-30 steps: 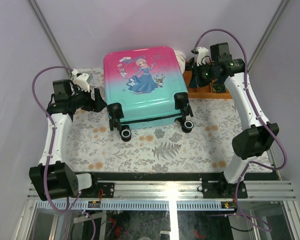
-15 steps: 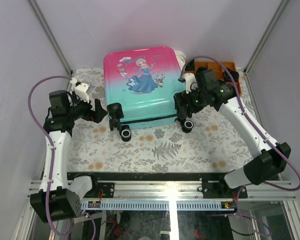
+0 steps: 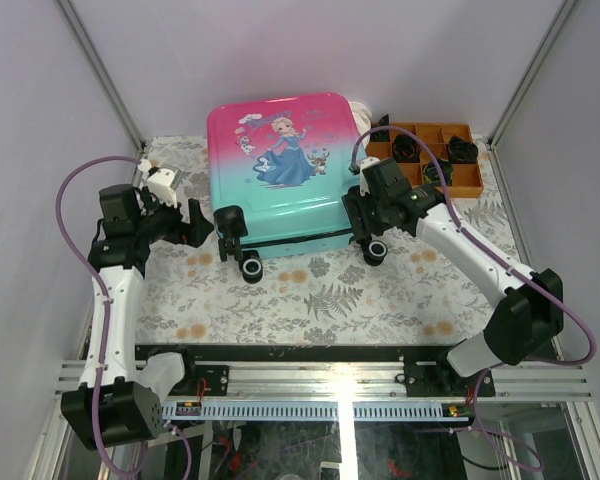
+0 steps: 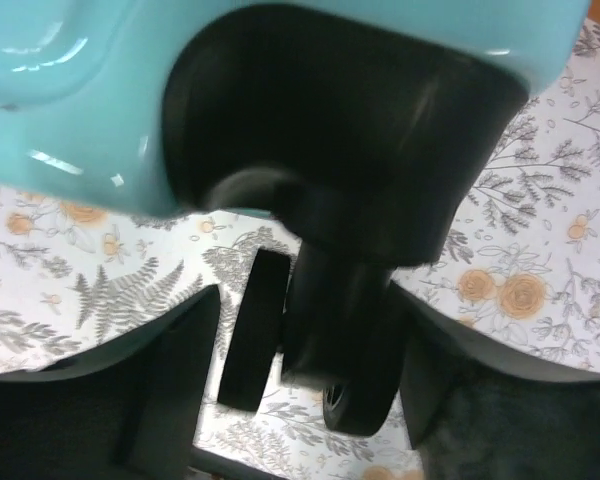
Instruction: Pack the luggage
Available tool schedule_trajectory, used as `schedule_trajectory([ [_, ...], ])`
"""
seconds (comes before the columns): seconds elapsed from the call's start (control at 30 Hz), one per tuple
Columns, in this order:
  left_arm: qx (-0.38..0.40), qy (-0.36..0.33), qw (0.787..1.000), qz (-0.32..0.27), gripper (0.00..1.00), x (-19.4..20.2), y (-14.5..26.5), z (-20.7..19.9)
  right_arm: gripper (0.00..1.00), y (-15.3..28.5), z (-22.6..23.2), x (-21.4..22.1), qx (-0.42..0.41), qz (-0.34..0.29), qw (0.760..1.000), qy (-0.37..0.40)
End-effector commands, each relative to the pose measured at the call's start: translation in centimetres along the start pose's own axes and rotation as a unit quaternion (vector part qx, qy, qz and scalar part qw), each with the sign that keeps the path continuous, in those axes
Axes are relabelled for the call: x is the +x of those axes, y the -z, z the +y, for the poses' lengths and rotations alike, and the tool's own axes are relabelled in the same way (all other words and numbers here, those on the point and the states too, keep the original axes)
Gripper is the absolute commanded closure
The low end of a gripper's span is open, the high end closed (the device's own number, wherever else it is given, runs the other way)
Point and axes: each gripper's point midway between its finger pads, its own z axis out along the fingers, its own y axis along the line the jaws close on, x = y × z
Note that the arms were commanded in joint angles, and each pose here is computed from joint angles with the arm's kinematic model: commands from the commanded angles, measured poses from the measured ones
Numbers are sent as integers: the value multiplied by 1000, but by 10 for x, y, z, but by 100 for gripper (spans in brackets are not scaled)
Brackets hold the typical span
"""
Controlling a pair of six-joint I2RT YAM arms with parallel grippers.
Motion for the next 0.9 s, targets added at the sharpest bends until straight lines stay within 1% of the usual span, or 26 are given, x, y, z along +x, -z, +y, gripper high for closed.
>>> schedule_trajectory([
  [0.0, -17, 9, 1000, -4, 12, -6, -7, 12, 35, -7, -6, -22, 33, -34, 998, -28],
  [0.03, -16, 14, 1000, 0, 12, -5, -9, 13, 40, -5, -8, -23, 37, -37, 998, -32],
  [0.13, -15, 14, 1000, -1, 13, -5, -11, 14, 52, 2, -14, -24, 53, -44, 997, -40],
  [0.17, -16, 13, 1000, -5, 13, -6, -12, 15, 60, 4, -15, -24, 58, -44, 996, -42],
  [0.23, -16, 11, 1000, -10, 13, -8, -12, 15, 77, 12, -15, -27, 56, -48, 996, -39],
  [0.33, -14, 7, 1000, -8, 13, -8, -13, 15, 98, 27, -9, -41, 35, -66, 997, -28],
  [0.37, -16, 6, 1000, -5, 13, -7, -13, 16, 100, 34, -6, -49, 24, -77, 997, -22],
  [0.5, -22, 2, 1000, 2, 13, -6, -12, 19, 100, 71, 12, -85, -35, -134, 990, 7],
  [0.57, -25, 1, 1000, 1, 13, -7, -11, 19, 100, 91, 14, -104, -43, -169, 985, 13],
  [0.67, -27, 3, 1000, 0, 13, -9, -11, 20, 100, 112, 11, -126, -42, -203, 978, 15],
  [0.77, -28, 3, 1000, 1, 13, -11, -13, 23, 100, 105, -2, -127, -29, -197, 980, 9],
  [0.87, -29, -5, 1000, 7, 11, -9, -17, 27, 100, 83, -29, -112, -30, -162, 986, -32],
])
